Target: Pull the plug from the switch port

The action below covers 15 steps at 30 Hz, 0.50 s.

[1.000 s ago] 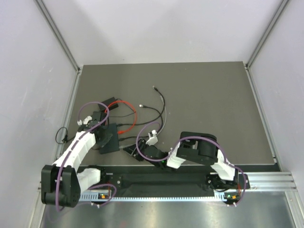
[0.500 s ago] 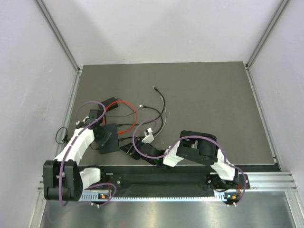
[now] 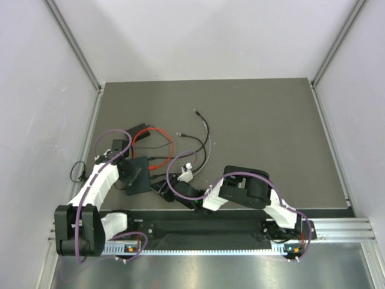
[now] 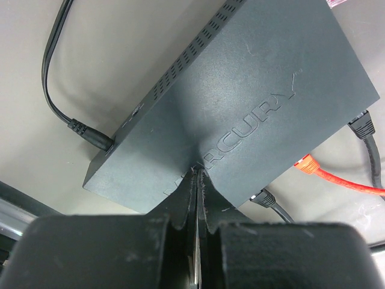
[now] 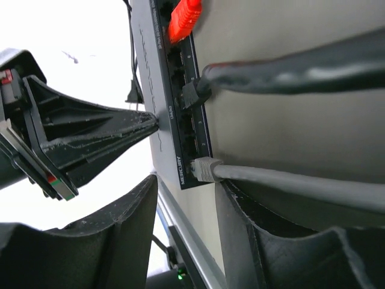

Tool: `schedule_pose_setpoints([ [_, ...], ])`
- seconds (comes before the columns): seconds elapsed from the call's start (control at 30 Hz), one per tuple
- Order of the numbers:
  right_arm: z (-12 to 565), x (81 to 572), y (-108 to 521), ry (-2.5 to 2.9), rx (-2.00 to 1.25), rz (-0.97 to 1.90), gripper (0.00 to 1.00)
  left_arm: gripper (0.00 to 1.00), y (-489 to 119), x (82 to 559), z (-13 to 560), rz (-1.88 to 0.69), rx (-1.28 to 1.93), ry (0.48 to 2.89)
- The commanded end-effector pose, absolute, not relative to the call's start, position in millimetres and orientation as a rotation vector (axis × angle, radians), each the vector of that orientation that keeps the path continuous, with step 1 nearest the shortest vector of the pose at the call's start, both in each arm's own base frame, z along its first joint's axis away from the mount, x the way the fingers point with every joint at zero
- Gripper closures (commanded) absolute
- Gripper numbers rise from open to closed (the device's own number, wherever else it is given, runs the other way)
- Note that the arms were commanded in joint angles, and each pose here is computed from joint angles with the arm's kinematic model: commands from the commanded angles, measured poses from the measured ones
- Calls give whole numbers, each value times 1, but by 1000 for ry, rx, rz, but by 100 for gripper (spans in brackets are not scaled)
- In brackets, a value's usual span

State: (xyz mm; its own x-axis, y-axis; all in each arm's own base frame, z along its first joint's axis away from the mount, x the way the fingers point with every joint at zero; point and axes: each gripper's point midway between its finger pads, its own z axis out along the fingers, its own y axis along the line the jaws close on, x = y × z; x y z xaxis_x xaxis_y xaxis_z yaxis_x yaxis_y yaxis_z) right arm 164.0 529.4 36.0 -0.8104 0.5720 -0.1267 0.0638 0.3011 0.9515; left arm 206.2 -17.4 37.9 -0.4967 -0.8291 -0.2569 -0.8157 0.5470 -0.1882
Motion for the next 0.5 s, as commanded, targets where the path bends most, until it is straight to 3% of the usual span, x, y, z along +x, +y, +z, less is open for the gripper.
schedule_pose_setpoints([
  [0.0, 23, 176, 525, 2103, 669, 1492, 57, 100, -8, 158, 15, 137, -1427, 2592],
  [0.13, 16, 179, 521, 2097, 697, 1446, 58, 100, -6, 158, 16, 140, -1424, 2577],
  [0.3, 6, 180, 517, 2098, 739, 1439, 68, 100, -7, 157, 15, 125, -1444, 2566],
  [0.47, 3, 182, 516, 2075, 765, 1464, 67, 100, -8, 156, 14, 122, -1434, 2573],
])
